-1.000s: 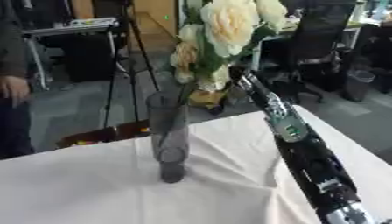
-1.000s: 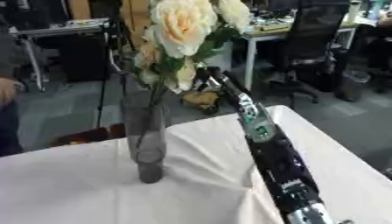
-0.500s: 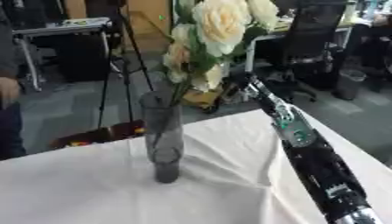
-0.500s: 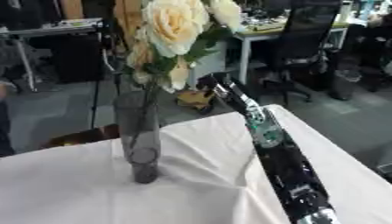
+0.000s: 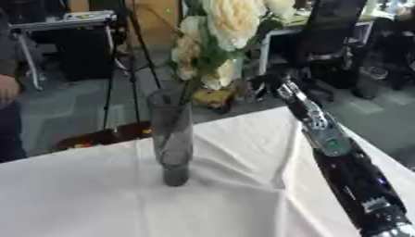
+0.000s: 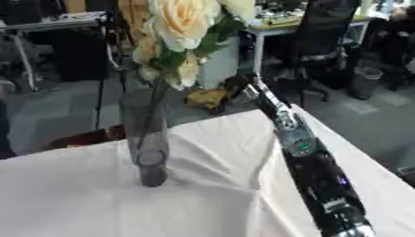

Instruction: Arrange flowers into the vase.

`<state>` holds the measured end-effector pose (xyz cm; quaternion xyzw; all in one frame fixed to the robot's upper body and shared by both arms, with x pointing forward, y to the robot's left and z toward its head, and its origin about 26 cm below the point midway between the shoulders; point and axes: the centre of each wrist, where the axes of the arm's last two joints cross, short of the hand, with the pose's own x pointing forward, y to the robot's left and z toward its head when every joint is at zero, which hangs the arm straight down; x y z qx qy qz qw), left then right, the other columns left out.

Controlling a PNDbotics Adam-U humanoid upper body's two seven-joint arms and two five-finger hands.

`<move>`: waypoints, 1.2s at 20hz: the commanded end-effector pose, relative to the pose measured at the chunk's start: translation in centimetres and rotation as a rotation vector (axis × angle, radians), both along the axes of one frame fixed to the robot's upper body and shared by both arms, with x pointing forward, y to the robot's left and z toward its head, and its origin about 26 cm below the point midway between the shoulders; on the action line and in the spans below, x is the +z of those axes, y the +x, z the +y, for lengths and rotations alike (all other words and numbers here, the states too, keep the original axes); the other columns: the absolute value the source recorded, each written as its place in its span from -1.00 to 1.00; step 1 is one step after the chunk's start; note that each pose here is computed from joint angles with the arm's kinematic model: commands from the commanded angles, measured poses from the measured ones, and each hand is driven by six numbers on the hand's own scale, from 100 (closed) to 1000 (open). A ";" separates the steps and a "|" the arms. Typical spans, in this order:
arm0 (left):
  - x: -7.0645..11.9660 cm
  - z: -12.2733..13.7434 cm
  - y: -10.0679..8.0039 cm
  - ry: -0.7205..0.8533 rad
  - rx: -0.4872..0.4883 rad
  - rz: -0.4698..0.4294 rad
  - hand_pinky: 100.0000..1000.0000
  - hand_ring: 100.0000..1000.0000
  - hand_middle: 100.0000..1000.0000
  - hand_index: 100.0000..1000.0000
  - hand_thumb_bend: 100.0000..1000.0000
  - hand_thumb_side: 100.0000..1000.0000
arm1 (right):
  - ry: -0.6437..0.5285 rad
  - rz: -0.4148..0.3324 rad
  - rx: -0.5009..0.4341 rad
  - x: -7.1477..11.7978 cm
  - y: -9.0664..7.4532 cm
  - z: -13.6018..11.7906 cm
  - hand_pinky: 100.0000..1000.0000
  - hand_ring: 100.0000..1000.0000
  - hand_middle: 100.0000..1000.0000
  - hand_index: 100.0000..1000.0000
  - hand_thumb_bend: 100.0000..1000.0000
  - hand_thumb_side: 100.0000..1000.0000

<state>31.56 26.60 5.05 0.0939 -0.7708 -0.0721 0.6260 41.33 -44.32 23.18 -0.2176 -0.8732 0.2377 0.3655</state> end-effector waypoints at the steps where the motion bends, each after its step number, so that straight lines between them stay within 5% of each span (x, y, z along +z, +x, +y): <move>1: 1.0 0.7 0.2 0.019 0.009 -0.030 0.05 0.42 0.22 0.21 -0.48 1.00 | -0.007 -0.062 -0.011 2.4 -0.7 -0.5 0.03 0.58 -0.05 0.18 0.13 1.00; 6: 1.0 0.7 0.2 0.019 0.008 -0.033 0.06 0.43 0.24 0.22 -0.46 1.00 | -0.004 -0.063 -0.011 2.5 -0.8 -0.5 -0.05 0.53 -0.08 0.17 0.04 1.00; 14: 2.2 0.5 0.4 0.031 0.006 -0.079 0.06 0.44 0.26 0.25 -0.44 1.00 | 0.186 -0.157 -0.008 -0.6 -3.2 0.3 -0.08 0.53 -0.08 0.18 -0.01 1.00; 24: 2.7 0.2 0.4 0.045 -0.019 -0.103 0.07 0.47 0.31 0.29 -0.42 1.00 | 0.251 -0.129 0.020 -1.0 -4.8 2.4 -0.09 0.53 -0.07 0.18 -0.03 1.00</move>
